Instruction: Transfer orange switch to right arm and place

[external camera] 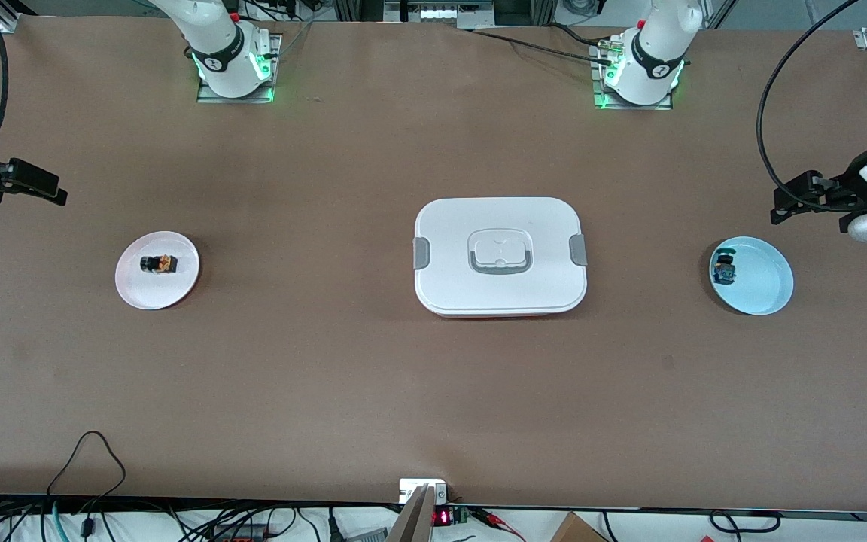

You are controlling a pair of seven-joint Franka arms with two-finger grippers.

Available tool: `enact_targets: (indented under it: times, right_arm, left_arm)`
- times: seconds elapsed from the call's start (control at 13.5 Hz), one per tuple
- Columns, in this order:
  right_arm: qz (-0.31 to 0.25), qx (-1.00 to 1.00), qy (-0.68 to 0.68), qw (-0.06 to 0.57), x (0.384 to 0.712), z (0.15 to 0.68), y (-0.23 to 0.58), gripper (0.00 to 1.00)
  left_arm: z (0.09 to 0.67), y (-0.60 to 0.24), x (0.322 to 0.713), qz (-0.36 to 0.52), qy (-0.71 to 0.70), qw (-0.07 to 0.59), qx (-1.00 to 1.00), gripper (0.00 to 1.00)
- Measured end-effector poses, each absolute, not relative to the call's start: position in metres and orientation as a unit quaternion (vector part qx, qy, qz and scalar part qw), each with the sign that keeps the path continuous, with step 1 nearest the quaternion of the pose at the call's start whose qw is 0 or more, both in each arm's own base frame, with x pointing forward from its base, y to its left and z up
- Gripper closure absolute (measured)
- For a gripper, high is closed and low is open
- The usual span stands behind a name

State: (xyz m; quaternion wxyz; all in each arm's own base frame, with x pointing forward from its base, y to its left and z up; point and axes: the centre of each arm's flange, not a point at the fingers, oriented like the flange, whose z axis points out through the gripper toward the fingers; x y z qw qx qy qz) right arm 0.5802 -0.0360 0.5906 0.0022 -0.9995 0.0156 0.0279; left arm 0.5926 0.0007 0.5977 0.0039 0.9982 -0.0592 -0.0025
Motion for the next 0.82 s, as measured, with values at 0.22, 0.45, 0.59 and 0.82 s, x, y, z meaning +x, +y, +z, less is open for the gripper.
enact_targets:
  times: [0.22,0.45,0.59,0.82]
  right_arm:
    - [0.012,-1.0,0.028,0.001,0.575,0.577,-0.034,0.0]
    - [0.006,-1.0,0.029,0.002,0.57,0.585,-0.034,0.0]
    - [0.011,-1.0,0.029,0.003,0.564,0.594,-0.034,0.0]
    - [0.012,-1.0,0.027,0.003,0.561,0.598,-0.032,0.0]
  left_arm:
    - [0.598,0.0,0.593,-0.002,-0.059,0.004,0.998,0.0]
    - [0.598,0.0,0.593,-0.002,-0.059,0.004,0.998,0.0]
    - [0.598,0.0,0.593,-0.002,-0.059,0.004,0.998,0.0]
    - [0.598,0.0,0.593,-0.002,-0.059,0.004,0.998,0.0]
